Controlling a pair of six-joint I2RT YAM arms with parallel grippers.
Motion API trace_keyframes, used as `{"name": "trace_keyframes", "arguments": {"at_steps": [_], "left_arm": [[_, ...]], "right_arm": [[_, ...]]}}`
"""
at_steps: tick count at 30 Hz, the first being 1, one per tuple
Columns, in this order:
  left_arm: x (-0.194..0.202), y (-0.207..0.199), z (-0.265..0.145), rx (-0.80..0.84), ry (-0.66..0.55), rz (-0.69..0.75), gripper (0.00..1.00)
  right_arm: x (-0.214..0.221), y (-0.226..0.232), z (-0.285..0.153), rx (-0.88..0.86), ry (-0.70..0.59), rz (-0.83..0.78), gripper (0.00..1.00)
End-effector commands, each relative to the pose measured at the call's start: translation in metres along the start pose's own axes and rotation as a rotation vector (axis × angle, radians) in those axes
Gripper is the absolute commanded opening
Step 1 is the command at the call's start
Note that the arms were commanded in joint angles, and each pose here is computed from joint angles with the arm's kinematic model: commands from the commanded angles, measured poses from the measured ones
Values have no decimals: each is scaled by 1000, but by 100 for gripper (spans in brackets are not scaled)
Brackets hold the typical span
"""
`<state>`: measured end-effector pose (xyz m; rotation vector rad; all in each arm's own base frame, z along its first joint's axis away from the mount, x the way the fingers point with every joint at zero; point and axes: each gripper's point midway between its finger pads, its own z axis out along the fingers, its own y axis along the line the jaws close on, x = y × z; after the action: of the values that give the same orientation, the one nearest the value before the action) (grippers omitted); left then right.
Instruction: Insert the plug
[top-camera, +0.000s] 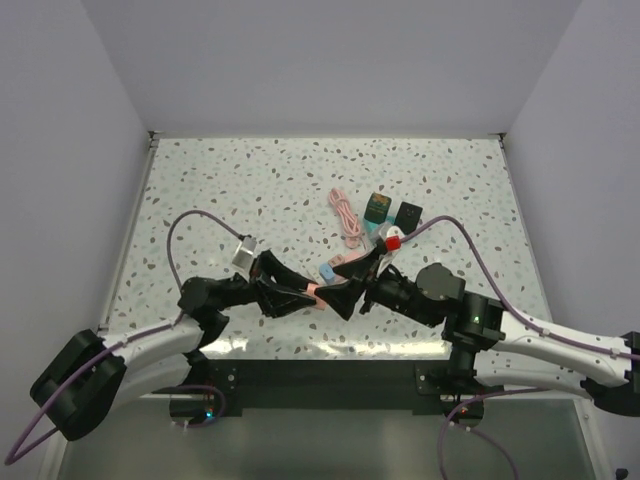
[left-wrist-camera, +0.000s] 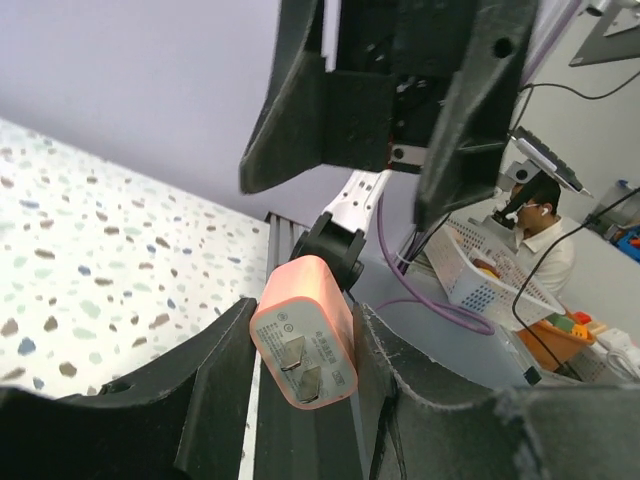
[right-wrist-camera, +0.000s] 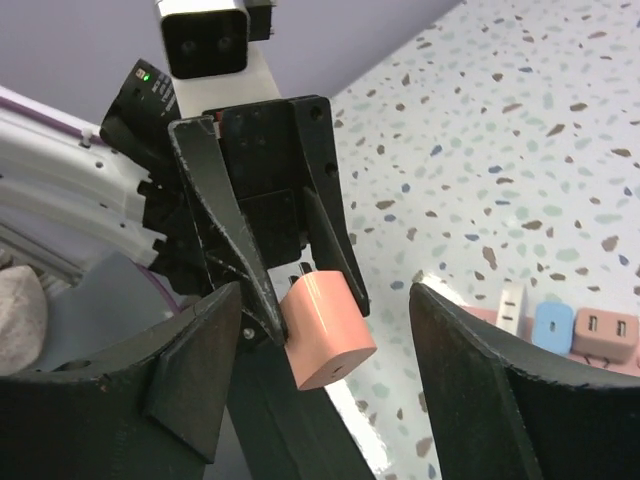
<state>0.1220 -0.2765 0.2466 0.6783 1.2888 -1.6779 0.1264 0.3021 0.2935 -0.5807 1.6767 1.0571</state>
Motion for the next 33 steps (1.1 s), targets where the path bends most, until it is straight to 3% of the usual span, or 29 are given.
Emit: {"name": "trace_keyframes", "arguments": {"at_steps": [1,15,26,31,33], "left_arm": [[-33,-29,0,88,-109,189,0],[-63,-56,-3,123,-189,306,0],[-67,-60,-3,134,-201,314,0],[-67,-61,-2,138,-203,315,0],[-67,-60,-2,138,-200,315,0]], "right_arm": [[-19,20,2,-94,-95,99,69],[-19,62,-2,-352,-128,128,53],[-12,67,1,-382,-98,125,41],[-3,70,9,-396,-68,117,31],[-2,71,10,-404,-65,114,20]]}}
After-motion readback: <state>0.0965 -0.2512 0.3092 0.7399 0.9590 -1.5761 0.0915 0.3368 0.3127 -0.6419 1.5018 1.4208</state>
